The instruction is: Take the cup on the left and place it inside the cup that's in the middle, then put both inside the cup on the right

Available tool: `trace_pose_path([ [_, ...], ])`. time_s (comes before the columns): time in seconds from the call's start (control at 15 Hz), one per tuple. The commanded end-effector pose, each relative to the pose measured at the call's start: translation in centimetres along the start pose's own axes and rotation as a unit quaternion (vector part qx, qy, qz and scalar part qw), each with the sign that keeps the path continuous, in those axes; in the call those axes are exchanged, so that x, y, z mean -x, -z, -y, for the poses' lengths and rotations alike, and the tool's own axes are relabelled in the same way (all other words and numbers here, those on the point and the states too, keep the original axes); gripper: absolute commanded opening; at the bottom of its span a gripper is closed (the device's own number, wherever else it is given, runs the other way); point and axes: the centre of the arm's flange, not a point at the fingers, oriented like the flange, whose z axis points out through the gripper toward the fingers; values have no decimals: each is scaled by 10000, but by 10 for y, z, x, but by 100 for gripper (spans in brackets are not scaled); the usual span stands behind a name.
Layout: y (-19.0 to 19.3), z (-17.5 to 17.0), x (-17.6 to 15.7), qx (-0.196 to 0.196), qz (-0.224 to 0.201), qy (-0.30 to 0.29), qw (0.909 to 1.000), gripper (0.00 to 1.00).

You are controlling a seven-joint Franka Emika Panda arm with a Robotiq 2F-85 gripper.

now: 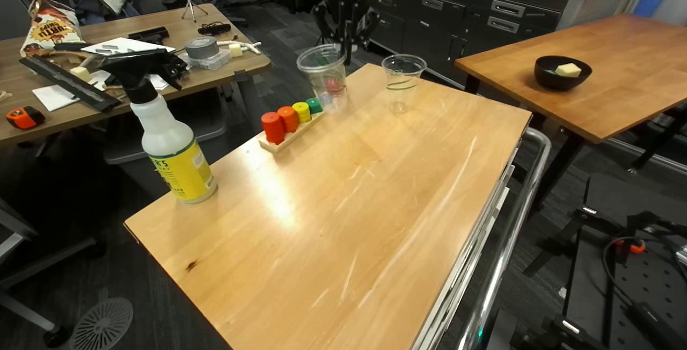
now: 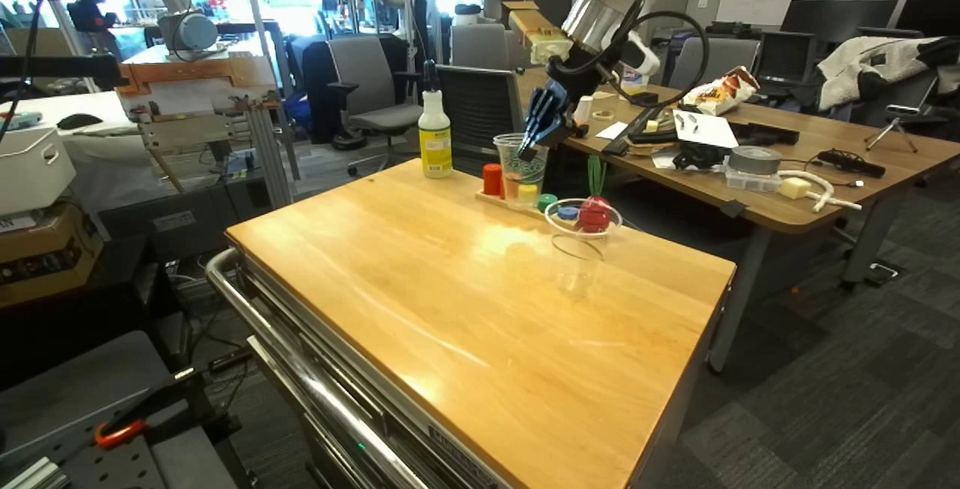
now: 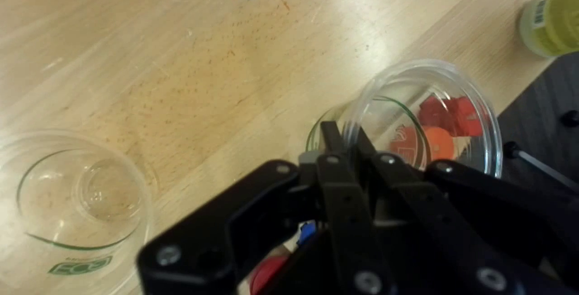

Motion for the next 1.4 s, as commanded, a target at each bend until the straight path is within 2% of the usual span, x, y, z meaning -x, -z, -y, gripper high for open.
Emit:
trace_pose_path([
  [0.0,61,-54,47,-925,-225,-270,9951,2],
  [0.27,104,-120,77,-1825,-555,-656,9794,2],
  [0.47,114,-168,99,-2132,-615,-871,9712,2],
  [0.8,100,-214,131,-2166,-551,-976,9698,2],
  [1.07,77,-220,142,-2063,-400,-844,9740,2],
  [1.33,66,-216,133,-1885,-641,-994,9749,2],
])
